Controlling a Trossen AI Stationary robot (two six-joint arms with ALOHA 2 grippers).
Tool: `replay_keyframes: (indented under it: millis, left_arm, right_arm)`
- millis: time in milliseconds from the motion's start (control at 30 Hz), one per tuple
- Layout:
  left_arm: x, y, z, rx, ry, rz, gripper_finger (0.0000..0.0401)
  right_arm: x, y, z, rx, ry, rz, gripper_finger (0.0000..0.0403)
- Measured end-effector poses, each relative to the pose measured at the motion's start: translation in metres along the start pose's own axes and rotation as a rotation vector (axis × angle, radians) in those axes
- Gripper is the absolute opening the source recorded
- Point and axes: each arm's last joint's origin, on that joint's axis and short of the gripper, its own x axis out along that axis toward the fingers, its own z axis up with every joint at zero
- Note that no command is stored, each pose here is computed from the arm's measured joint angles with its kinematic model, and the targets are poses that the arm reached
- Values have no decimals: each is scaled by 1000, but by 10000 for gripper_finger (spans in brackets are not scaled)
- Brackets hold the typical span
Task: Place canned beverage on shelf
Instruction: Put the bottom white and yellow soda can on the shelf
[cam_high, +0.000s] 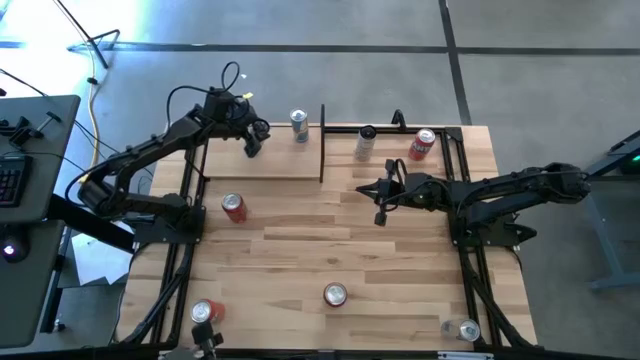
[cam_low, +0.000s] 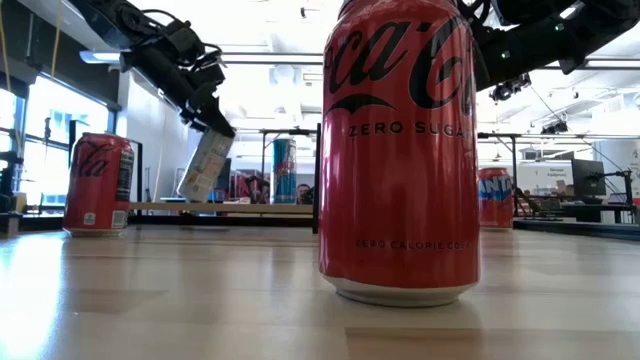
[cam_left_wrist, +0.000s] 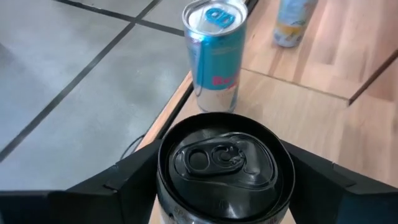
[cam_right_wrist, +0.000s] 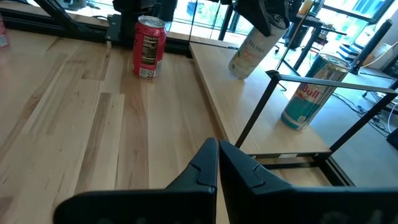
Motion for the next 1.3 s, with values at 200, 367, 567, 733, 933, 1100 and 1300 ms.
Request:
replay_keyframes:
  millis: [200,367,567,733,933,1100,1300]
  left_arm:
    - [-5,-3,4,-4,-65,-98,241]
    - [2,-8,-6,11,-153,-173,242]
    - [14,-17,-30,37,-242,-182,247]
    - [13,-18,-31,31,-268,-166,264]
    - [1,-19,-27,34,-293,-111,289]
    - [-11,-20,-21,37,-345,-100,294]
    - [-27,-22,-14,66,-411,-73,295]
  right_arm:
    - [0,0,0,0,0,0,0]
    - [0,0,0,-1,2,0,0]
    - [0,0,0,1,3,1,0]
    - [0,0,0,1,4,1,0]
    - [0,0,0,1,4,1,0]
    - [0,0,0,1,4,0,0]
    - [0,0,0,1,4,1,0]
